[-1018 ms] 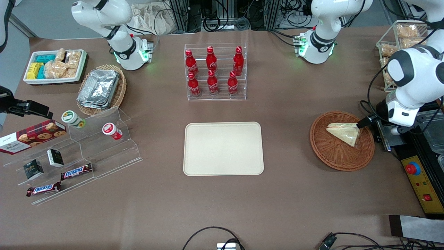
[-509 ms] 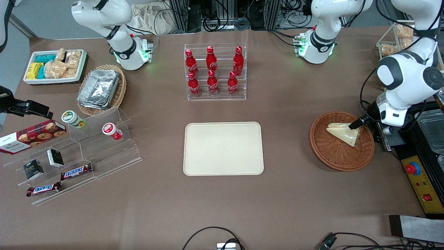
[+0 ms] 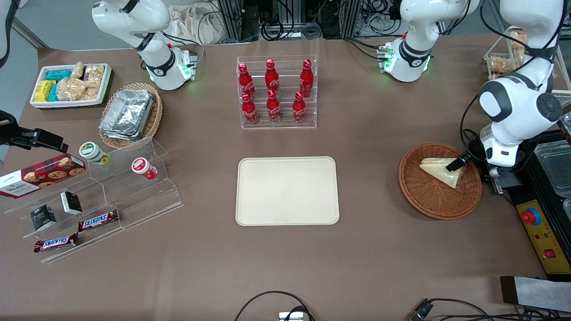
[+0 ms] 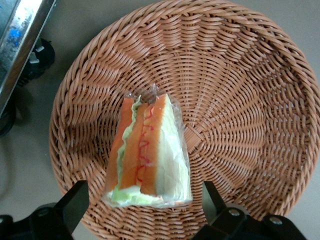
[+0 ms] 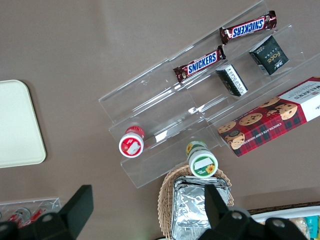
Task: Place sandwich from basket to tray
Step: 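Lower the open left gripper and close it on the sandwich, then lift the sandwich out of the basket with the left gripper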
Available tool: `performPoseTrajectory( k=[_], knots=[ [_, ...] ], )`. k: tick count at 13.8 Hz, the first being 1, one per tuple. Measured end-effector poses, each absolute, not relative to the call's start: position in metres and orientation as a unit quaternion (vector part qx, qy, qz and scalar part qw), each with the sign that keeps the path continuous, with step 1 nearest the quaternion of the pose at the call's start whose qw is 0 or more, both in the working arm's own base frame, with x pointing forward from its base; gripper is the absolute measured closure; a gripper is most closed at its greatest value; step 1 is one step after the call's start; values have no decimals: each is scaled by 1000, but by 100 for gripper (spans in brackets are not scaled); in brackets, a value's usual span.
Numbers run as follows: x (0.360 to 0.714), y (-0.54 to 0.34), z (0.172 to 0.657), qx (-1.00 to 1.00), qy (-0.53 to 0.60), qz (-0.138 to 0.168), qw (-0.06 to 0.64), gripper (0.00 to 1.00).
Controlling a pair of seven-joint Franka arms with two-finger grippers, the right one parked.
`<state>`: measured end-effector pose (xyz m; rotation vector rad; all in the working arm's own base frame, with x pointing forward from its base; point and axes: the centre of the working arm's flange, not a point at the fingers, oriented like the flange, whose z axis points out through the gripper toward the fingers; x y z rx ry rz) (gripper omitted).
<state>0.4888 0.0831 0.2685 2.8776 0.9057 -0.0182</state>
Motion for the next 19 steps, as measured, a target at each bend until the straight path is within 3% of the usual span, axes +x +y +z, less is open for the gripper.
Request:
performPoseTrajectory(
  k=[9, 11, 14, 16, 19],
  knots=[
    [492, 84, 248, 951, 305, 1, 58, 4],
    [492, 83, 244, 948, 311, 4, 62, 12],
    [493, 82, 240, 947, 313, 6, 64, 46],
    [494, 82, 241, 947, 314, 7, 64, 61],
    [495, 80, 248, 948, 311, 7, 66, 67]
  ],
)
